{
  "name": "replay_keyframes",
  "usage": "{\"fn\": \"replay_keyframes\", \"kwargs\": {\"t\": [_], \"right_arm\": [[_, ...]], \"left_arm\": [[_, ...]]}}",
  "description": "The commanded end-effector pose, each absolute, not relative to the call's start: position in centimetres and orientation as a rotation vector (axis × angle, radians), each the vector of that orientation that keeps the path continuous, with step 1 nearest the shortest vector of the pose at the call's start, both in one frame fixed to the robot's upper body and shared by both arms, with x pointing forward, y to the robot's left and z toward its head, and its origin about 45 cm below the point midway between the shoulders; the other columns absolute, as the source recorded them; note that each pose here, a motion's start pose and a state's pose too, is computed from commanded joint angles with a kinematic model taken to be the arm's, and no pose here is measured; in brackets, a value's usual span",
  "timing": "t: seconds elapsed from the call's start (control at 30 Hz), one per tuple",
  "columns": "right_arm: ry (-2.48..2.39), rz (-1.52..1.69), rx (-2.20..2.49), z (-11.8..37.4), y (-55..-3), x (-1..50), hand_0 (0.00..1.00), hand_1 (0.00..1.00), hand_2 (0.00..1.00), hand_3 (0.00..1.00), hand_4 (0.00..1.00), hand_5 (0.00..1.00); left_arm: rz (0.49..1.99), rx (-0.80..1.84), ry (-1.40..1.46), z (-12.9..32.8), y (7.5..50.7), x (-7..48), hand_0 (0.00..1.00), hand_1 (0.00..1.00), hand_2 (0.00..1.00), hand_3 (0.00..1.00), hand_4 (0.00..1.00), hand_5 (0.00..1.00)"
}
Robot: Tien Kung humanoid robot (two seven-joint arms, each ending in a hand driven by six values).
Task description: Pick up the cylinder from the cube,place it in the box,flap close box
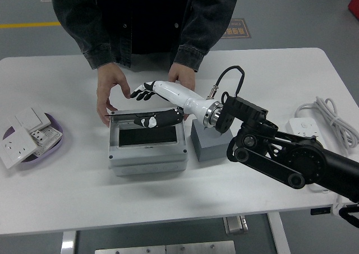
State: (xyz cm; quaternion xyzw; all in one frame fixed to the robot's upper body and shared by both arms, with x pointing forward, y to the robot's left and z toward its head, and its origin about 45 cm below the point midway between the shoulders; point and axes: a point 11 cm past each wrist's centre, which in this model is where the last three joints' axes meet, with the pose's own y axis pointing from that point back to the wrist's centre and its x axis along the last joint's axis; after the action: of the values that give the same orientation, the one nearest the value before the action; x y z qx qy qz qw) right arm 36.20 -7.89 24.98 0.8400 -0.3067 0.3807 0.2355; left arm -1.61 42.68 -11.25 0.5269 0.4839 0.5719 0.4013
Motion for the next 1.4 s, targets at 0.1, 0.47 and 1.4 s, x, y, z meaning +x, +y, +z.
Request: {"fn": "replay_keyframes", "kwargs": {"t": [0.1,0.47,1.4], "right_arm": [[-0.813,1.055,2.308,24.9,-7.7,35.6,0.810,0.697,0.732,0.775,0.780,0.356],[-0.743,0.883,2.368,21.7,-8.4,33.5,0.796,0.688,0.731,0.771,0.772,0.368],[-1.683,0.622,2.408,25.6,-22.0,36.7,0.731,0.668,0.713,0.716,0.730,0.384]], "left_arm": [[1.446,1.329,1.220,-11.3,42.7,-1.6,0.644,0.670,0.656,0.699,0.748,0.314],[1.453,1.322,1.214,-11.2,42.8,-1.6,0.644,0.670,0.656,0.698,0.749,0.315],[1.453,1.319,1.235,-11.4,42.4,-2.2,0.644,0.670,0.656,0.697,0.749,0.317]]}}
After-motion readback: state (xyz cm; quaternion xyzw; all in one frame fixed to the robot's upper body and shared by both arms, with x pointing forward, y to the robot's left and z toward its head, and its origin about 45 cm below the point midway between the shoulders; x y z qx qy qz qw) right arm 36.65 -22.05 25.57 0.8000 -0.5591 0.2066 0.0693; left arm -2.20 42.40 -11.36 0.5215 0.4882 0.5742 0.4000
